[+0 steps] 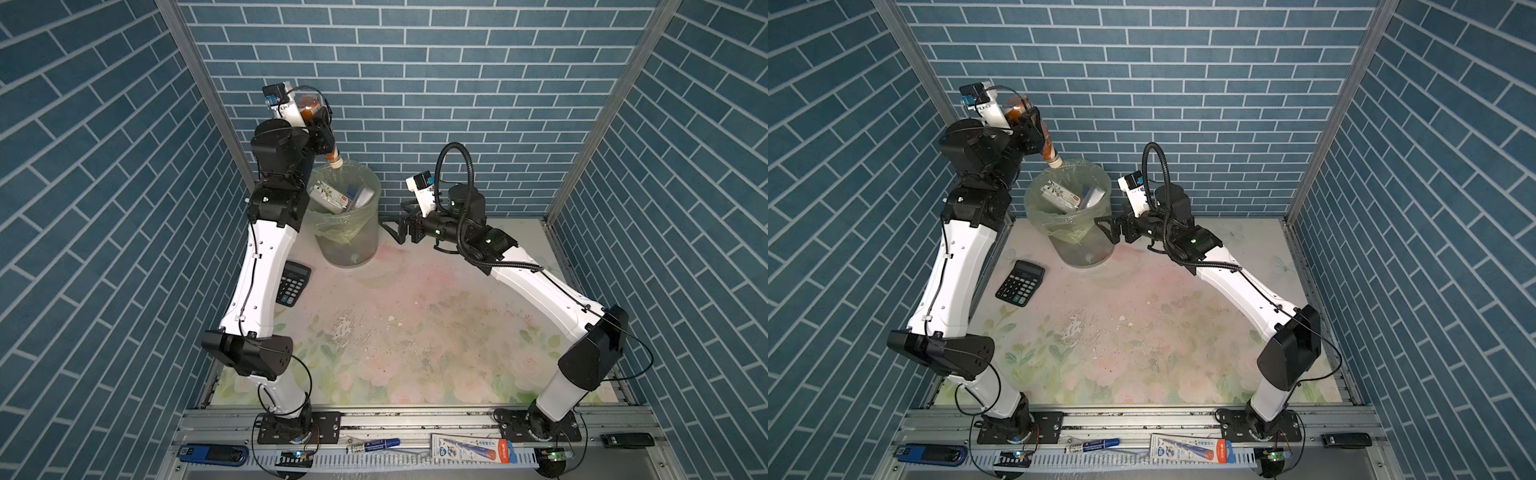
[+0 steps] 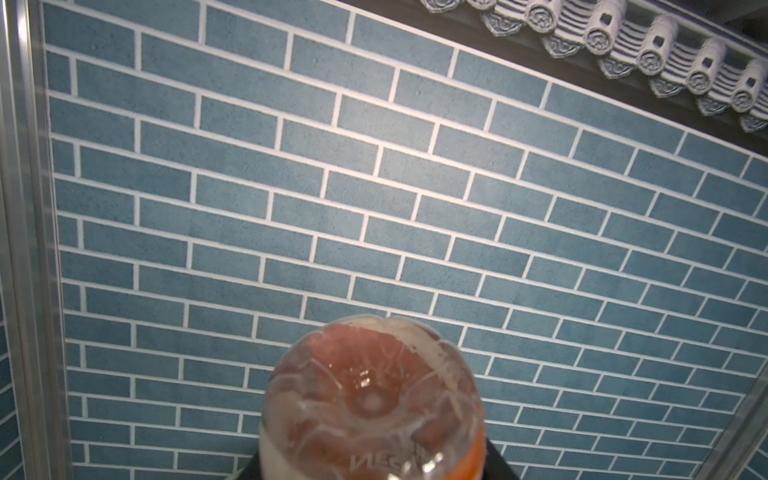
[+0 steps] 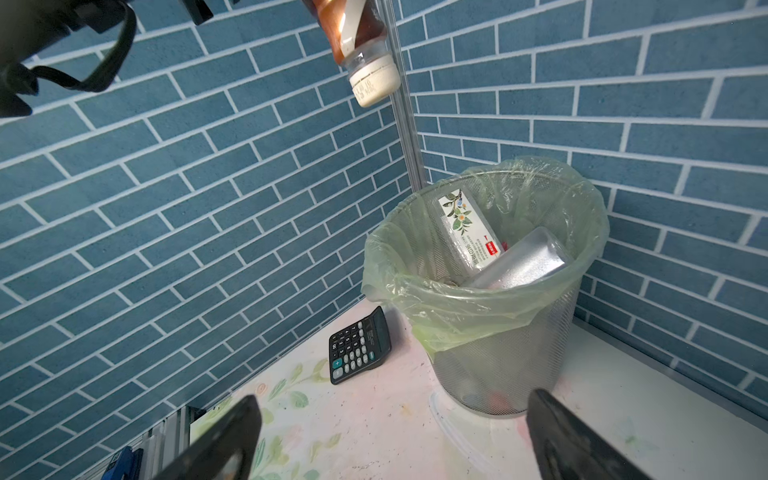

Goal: Throw the plastic bottles in the bin
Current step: 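Open the left gripper above the bin to drop the Nescafe bottle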

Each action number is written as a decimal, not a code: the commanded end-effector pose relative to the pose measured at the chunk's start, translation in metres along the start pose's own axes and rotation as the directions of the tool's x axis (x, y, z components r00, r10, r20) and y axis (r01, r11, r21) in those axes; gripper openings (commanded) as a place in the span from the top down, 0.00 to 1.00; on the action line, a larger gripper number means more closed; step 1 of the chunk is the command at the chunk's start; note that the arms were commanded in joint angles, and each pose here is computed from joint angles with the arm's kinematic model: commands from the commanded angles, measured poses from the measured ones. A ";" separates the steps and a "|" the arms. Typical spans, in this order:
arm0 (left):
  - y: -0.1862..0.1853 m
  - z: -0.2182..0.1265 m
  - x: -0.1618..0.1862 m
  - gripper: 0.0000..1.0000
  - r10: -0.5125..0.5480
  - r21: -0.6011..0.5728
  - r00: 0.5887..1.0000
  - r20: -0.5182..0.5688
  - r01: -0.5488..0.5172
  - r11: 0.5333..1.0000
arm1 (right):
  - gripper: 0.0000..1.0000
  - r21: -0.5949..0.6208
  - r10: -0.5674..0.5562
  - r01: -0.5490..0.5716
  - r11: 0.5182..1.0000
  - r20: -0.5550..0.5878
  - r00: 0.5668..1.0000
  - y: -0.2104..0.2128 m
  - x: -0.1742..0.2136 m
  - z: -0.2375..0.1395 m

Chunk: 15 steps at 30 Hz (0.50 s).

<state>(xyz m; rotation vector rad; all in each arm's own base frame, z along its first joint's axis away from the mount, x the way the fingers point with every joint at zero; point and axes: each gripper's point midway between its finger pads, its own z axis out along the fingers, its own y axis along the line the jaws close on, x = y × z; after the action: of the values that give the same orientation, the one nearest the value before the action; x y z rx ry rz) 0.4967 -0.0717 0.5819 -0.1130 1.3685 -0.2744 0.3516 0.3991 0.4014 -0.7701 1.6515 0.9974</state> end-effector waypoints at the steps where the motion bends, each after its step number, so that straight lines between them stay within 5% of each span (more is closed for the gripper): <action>1: 0.028 0.036 0.075 0.44 0.000 -0.071 0.988 -0.153 -0.011 0.997 | 0.01 -0.013 0.006 -0.006 1.000 -0.004 1.000 -0.006 0.004 0.006; 3: 0.039 0.049 0.112 0.31 -0.068 -0.090 0.969 -0.237 0.048 0.995 | 0.01 -0.018 0.012 -0.012 1.000 -0.013 1.000 -0.006 0.008 0.007; 5: 0.043 0.054 0.138 0.03 -0.116 -0.098 0.943 -0.313 0.090 0.991 | 0.01 -0.021 0.016 -0.016 1.000 -0.020 1.000 -0.006 0.011 0.007; 15: 0.030 0.029 0.103 0.01 -0.135 -0.061 0.953 -0.270 0.123 0.991 | 0.01 -0.020 0.054 -0.054 0.998 -0.028 0.998 -0.011 0.021 0.005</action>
<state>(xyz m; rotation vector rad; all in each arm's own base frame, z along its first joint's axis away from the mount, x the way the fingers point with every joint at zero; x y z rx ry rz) 0.5812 -0.0742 0.4143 -0.2227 1.7879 -0.3358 0.3605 0.3984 0.3777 -0.7661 1.7073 1.0096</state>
